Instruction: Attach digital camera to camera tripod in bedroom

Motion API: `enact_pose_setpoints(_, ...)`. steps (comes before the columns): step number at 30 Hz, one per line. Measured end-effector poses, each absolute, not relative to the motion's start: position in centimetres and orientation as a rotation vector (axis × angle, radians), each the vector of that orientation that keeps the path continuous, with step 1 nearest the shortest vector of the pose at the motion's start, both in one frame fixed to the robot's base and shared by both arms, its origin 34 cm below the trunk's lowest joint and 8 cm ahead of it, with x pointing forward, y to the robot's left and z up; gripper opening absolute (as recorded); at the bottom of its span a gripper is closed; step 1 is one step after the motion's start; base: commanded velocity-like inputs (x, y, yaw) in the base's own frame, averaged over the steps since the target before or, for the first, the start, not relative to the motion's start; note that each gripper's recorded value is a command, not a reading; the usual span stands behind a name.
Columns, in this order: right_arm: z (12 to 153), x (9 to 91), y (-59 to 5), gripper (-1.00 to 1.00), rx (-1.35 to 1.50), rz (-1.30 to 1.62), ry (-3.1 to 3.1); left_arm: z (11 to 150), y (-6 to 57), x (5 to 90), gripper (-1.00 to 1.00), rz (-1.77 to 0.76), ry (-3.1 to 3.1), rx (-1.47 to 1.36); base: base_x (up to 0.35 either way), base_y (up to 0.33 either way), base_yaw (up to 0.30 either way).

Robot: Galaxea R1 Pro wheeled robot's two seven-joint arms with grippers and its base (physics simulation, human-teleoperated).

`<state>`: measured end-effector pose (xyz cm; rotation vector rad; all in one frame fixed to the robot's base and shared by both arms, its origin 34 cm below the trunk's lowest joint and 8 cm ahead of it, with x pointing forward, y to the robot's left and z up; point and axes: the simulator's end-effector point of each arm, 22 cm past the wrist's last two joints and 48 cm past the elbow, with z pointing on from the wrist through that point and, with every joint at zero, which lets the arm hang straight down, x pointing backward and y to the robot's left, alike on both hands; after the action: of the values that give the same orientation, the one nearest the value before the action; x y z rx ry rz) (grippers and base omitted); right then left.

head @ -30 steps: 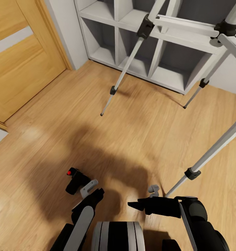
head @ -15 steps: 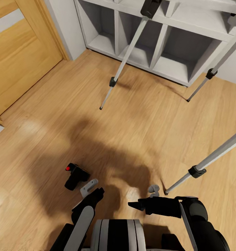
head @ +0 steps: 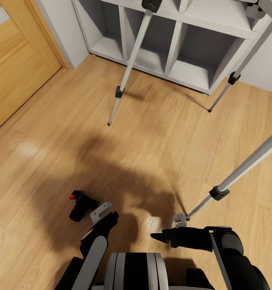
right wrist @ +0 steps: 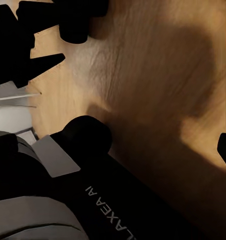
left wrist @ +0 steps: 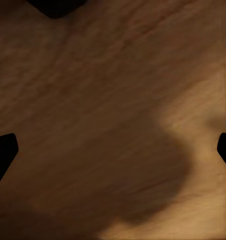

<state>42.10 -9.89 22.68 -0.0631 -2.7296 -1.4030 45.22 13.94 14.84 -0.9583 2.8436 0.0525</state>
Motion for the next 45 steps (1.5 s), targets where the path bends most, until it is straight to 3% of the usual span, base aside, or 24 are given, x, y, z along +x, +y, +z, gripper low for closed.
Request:
enact_pose_setpoints(14,22.7,42.1,-9.8,1.0,-0.063,-1.402,-2.731,16.1,13.3,46.9,1.0,0.112,2.795,-0.769,0.0,0.0,-0.004)
enact_pose_setpoints(45,22.6,42.3,-10.2,1.0,-0.071,-1.394,-2.74,16.8,13.3,48.1,1.0,0.136,2.714,-0.776,-0.013,-0.032,0.0)
